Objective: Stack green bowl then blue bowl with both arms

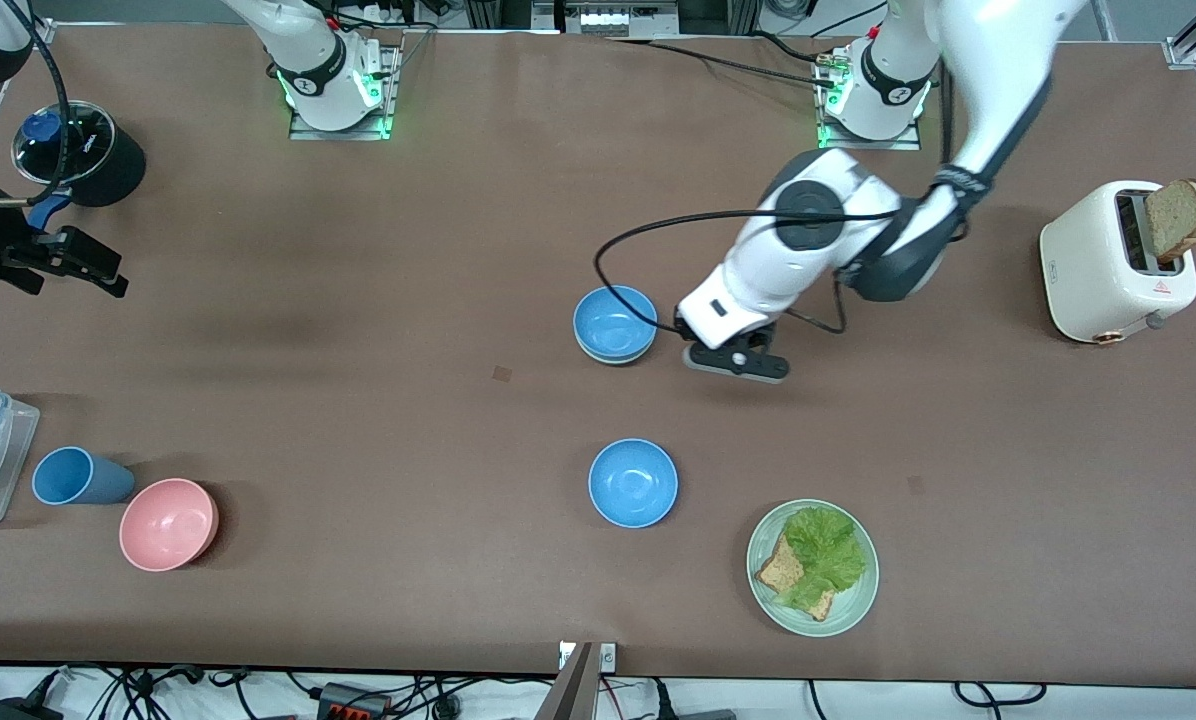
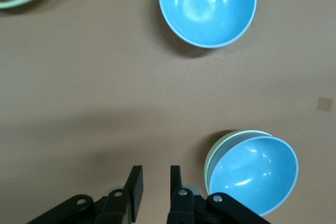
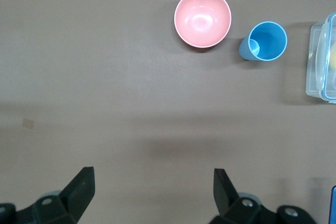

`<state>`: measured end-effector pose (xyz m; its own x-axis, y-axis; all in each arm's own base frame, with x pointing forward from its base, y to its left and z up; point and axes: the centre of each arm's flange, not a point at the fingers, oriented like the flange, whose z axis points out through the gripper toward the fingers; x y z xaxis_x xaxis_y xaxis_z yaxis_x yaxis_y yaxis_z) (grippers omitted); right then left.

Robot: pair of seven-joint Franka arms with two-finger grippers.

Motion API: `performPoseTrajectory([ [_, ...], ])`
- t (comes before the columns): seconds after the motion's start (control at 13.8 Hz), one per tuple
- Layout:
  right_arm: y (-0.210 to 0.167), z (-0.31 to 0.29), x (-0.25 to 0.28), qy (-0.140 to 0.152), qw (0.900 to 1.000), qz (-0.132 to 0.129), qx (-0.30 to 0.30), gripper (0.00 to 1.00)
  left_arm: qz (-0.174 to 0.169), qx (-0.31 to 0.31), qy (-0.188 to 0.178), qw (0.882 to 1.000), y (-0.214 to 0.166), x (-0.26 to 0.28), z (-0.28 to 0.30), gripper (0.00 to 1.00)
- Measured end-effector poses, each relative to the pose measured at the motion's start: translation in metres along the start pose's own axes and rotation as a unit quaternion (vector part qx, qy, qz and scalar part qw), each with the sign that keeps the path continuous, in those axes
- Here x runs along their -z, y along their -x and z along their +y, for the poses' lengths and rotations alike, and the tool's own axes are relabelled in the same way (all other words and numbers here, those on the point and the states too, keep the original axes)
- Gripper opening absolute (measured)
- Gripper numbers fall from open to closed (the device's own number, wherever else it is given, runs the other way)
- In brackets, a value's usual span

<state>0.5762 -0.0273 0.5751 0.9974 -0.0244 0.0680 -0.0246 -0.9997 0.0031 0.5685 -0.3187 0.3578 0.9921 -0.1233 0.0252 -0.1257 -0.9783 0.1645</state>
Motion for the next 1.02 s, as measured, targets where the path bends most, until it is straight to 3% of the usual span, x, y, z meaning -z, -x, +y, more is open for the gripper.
performPoseTrajectory([
  [0.29,0.000,0.001,0.000,0.000,1.000,0.000,0.000,1.00,-0.012,-0.026,0.008,1.000,-0.016,0.035,-0.073,0.47],
  [0.65,0.001,0.003,0.000,0.000,1.000,-0.003,-0.003,1.00,-0.038,-0.072,0.008,0.997,-0.019,0.066,-0.122,0.96],
  [0.73,0.001,0.003,0.000,0.000,1.000,-0.003,-0.003,1.00,-0.044,-0.074,0.006,0.996,-0.020,0.074,-0.128,1.00],
  [1.02,0.006,0.005,-0.001,0.000,1.000,-0.021,-0.004,1.00,-0.074,-0.080,-0.003,0.994,-0.025,0.106,-0.146,1.00],
])
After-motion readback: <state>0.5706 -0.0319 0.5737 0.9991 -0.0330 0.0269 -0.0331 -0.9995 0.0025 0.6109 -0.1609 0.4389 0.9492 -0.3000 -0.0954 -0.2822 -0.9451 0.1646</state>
